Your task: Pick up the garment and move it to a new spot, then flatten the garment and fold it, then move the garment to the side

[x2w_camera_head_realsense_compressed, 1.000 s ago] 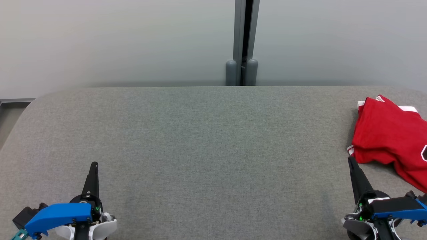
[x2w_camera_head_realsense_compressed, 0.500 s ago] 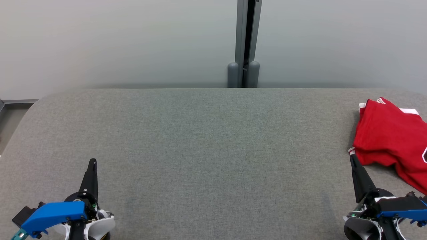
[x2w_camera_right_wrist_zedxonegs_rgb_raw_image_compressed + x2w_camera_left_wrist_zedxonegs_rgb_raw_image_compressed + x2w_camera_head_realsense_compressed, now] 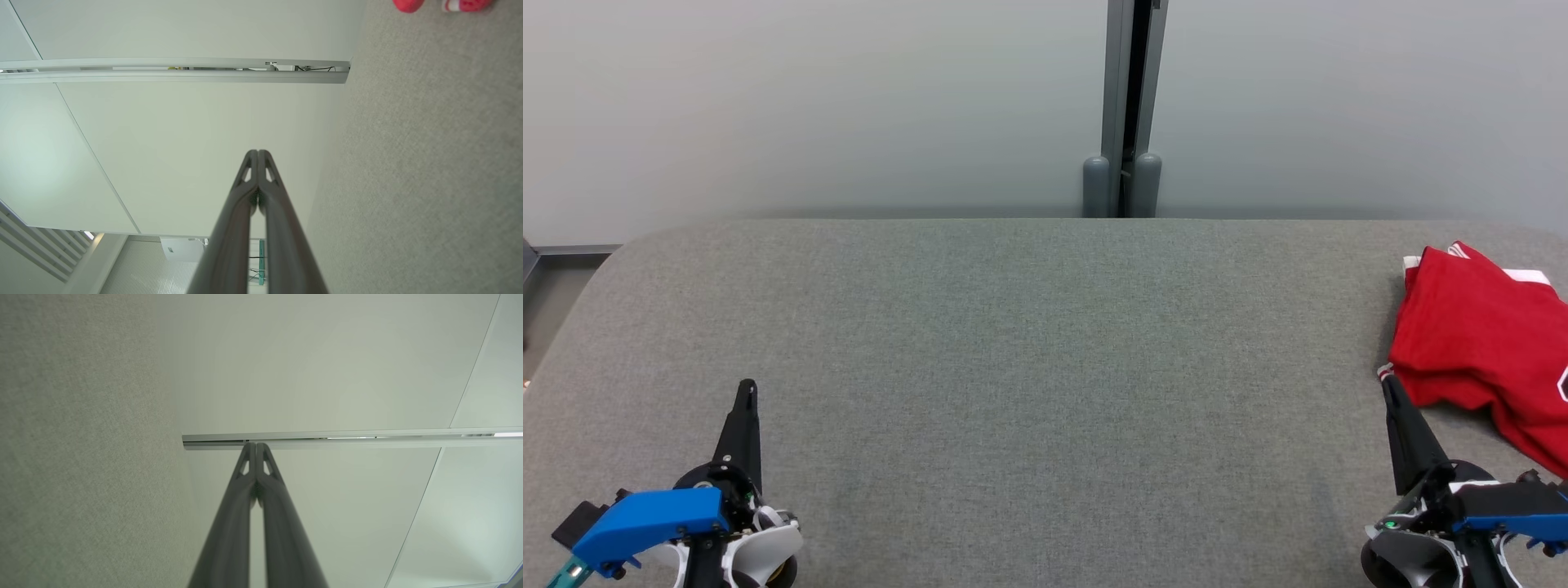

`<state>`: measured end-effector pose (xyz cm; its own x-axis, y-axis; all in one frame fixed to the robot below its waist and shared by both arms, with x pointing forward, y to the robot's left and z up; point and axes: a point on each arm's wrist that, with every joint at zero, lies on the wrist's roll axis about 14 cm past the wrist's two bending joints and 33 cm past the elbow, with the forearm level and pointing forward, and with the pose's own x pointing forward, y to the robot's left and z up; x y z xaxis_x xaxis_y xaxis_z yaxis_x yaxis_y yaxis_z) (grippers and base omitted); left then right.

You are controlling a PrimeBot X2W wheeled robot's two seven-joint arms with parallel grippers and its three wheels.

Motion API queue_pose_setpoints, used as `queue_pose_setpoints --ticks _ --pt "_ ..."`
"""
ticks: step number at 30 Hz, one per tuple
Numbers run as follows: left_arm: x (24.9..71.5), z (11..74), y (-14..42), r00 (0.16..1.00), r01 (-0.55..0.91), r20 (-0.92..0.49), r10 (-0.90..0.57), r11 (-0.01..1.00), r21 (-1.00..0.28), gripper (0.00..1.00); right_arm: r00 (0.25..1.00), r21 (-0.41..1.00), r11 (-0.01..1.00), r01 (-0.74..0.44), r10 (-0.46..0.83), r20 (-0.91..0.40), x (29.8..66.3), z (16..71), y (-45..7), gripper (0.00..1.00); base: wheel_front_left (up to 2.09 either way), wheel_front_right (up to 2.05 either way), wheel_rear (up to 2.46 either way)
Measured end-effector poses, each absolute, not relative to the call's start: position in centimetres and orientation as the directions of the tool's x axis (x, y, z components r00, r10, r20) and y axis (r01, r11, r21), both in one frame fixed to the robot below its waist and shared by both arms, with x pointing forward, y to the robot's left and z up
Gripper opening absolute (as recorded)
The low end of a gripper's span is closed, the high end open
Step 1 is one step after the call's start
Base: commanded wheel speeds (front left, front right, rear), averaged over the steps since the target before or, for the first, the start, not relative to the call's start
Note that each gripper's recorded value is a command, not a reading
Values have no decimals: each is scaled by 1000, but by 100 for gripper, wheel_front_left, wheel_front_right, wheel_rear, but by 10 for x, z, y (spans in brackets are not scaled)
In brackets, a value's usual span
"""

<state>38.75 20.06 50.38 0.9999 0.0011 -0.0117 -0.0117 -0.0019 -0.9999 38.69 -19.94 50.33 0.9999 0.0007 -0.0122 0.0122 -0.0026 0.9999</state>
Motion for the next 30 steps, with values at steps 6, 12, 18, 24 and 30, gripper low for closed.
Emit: queue_pose_setpoints --ticks 6,12,18,24,30 --pt "388 504 201 1000 -12 -12 1 -2 -1000 0 1000 1000 -3 12 0 -12 387 503 -200 0 0 0 0" --pt "388 504 201 1000 -12 -12 1 -2 -1000 0 1000 1000 -3 12 1 -12 387 503 -200 0 0 0 0" --pt "388 504 201 1000 -12 -12 1 -2 -1000 0 1000 1000 -3 12 0 -12 387 503 -200 0 0 0 0" --pt "388 504 201 1000 -12 -12 1 -2 -1000 0 1000 1000 -3 12 0 -12 387 503 -200 0 0 0 0" --pt "388 504 201 1000 -12 -12 1 -2 -1000 0 1000 1000 -3 12 1 -12 387 503 -200 0 0 0 0"
